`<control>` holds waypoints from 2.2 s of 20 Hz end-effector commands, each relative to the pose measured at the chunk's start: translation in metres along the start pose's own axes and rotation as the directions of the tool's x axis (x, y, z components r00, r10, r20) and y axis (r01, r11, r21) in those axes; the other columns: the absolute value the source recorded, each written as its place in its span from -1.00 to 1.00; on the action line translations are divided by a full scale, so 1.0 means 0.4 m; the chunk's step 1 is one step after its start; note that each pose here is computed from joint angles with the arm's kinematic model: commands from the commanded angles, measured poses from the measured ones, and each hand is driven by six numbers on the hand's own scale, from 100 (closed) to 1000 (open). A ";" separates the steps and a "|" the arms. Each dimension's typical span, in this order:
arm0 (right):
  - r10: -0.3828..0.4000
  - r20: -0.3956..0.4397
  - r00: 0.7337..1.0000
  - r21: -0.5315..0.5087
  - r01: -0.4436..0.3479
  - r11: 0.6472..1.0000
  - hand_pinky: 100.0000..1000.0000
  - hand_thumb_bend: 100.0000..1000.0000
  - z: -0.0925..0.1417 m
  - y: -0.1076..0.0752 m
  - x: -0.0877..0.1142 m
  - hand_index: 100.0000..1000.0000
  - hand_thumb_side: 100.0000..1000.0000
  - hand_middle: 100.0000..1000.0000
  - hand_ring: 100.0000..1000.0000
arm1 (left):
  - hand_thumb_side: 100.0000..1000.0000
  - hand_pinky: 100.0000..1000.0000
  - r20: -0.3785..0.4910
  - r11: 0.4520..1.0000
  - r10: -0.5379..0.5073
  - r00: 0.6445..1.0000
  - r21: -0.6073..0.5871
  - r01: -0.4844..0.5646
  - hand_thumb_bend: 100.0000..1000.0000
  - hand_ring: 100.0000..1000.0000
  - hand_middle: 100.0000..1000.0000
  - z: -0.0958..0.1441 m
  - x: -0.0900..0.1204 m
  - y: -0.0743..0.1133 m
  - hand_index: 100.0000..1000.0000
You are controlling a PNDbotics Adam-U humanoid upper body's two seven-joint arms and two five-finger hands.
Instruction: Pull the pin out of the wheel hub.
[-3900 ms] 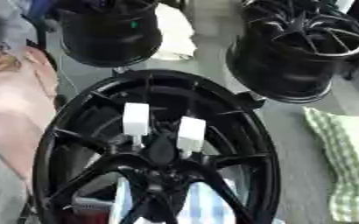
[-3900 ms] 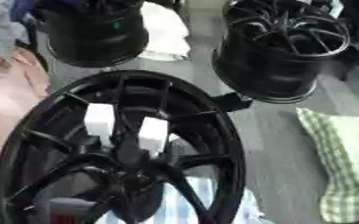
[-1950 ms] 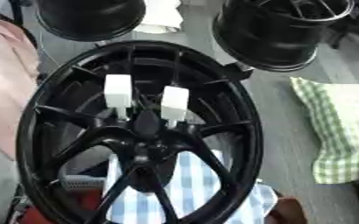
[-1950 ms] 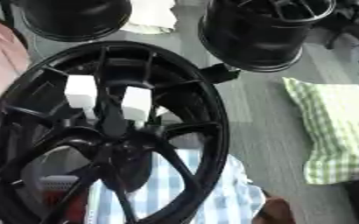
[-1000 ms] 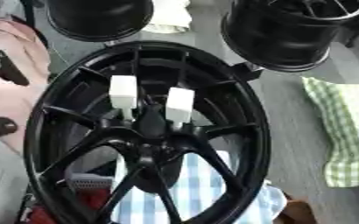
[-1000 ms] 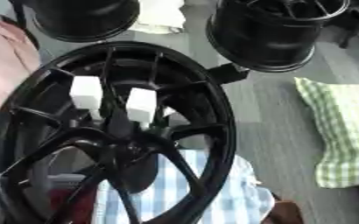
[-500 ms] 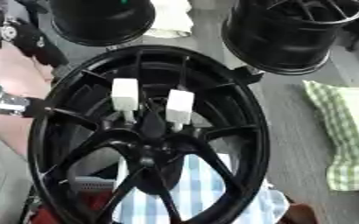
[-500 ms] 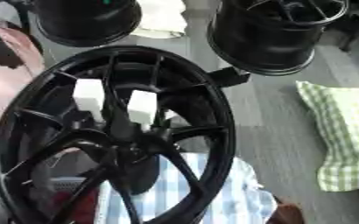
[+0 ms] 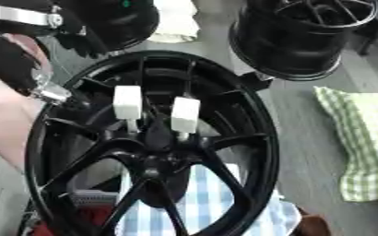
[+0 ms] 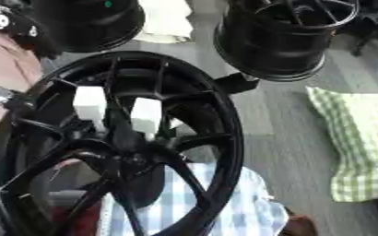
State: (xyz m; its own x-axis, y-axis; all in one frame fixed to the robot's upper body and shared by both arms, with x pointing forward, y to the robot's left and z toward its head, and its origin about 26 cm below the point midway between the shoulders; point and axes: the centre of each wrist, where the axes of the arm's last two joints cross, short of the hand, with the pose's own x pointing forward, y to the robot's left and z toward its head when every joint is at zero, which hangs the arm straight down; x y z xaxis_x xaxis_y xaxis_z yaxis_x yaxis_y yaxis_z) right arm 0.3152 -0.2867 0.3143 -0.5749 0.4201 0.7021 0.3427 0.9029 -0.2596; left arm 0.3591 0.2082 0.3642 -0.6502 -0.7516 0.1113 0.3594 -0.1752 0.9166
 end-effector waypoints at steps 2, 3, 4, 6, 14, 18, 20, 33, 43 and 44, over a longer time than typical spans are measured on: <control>0.013 0.032 0.999 -0.007 -0.013 1.000 0.56 -1.00 -0.013 -0.010 0.018 0.33 -0.06 0.13 0.36 | -0.12 0.76 -0.001 1.000 -0.004 1.000 0.005 0.004 0.24 0.68 0.52 -0.014 0.009 0.023 0.76; 0.012 0.033 0.999 -0.008 -0.012 1.000 0.56 -1.00 -0.013 -0.009 0.018 0.33 -0.06 0.13 0.36 | -0.12 0.76 0.000 1.000 -0.004 1.000 0.002 0.004 0.24 0.68 0.52 -0.021 0.009 0.024 0.76; 0.011 0.033 0.999 -0.009 -0.010 1.000 0.56 -1.00 -0.014 -0.009 0.019 0.33 -0.05 0.13 0.36 | -0.11 0.76 -0.002 1.000 -0.004 1.000 0.001 0.004 0.24 0.69 0.51 -0.027 0.009 0.024 0.76; 0.007 0.032 0.999 -0.009 -0.007 1.000 0.55 -1.00 -0.014 -0.008 0.018 0.33 -0.04 0.13 0.36 | -0.12 0.77 -0.009 1.000 -0.003 1.000 -0.001 0.003 0.24 0.69 0.52 -0.039 0.007 0.025 0.76; -0.006 0.033 0.999 -0.015 0.006 1.000 0.55 -1.00 -0.018 -0.006 0.018 0.32 -0.02 0.13 0.35 | -0.13 0.78 -0.050 1.000 -0.001 0.999 -0.011 0.000 0.26 0.72 0.56 -0.077 0.003 0.019 0.79; -0.011 0.031 0.999 -0.019 0.012 1.000 0.55 -1.00 -0.020 -0.005 0.017 0.32 -0.01 0.12 0.35 | -0.13 0.78 -0.059 1.000 0.004 0.998 -0.022 -0.006 0.27 0.72 0.56 -0.093 -0.003 0.012 0.79; -0.014 0.030 0.999 -0.020 0.015 1.000 0.55 -1.00 -0.020 -0.005 0.017 0.32 -0.01 0.12 0.35 | -0.13 0.77 -0.065 1.000 0.004 0.998 -0.026 -0.006 0.26 0.71 0.56 -0.099 -0.006 0.009 0.78; -0.026 0.027 0.999 -0.039 0.027 0.999 0.55 -1.00 -0.024 -0.005 0.014 0.32 0.02 0.12 0.35 | -0.12 0.64 -0.100 0.999 -0.003 0.995 -0.053 -0.002 0.24 0.54 0.35 -0.129 -0.022 -0.010 0.62; -0.030 0.022 0.999 -0.056 0.031 0.998 0.55 -1.00 -0.026 -0.006 0.011 0.32 0.02 0.12 0.35 | -0.15 0.56 -0.087 0.998 -0.004 0.996 -0.070 -0.002 0.16 0.40 0.16 -0.140 -0.024 -0.021 0.52; -0.031 0.023 0.999 -0.057 0.032 0.998 0.55 -1.00 -0.026 -0.006 0.011 0.32 0.02 0.12 0.35 | -0.16 0.56 -0.087 0.997 -0.004 0.996 -0.073 -0.002 0.16 0.40 0.16 -0.142 -0.025 -0.023 0.52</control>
State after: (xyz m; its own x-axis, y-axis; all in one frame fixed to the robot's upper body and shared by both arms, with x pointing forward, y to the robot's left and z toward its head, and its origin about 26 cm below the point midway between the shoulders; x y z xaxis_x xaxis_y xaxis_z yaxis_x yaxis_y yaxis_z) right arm 0.3228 -0.2844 0.3142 -0.5824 0.3834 0.7168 0.3471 0.9146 -0.2072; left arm 0.4018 0.1811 0.3248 -0.5876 -0.8049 0.0829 0.4226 -0.2179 0.8798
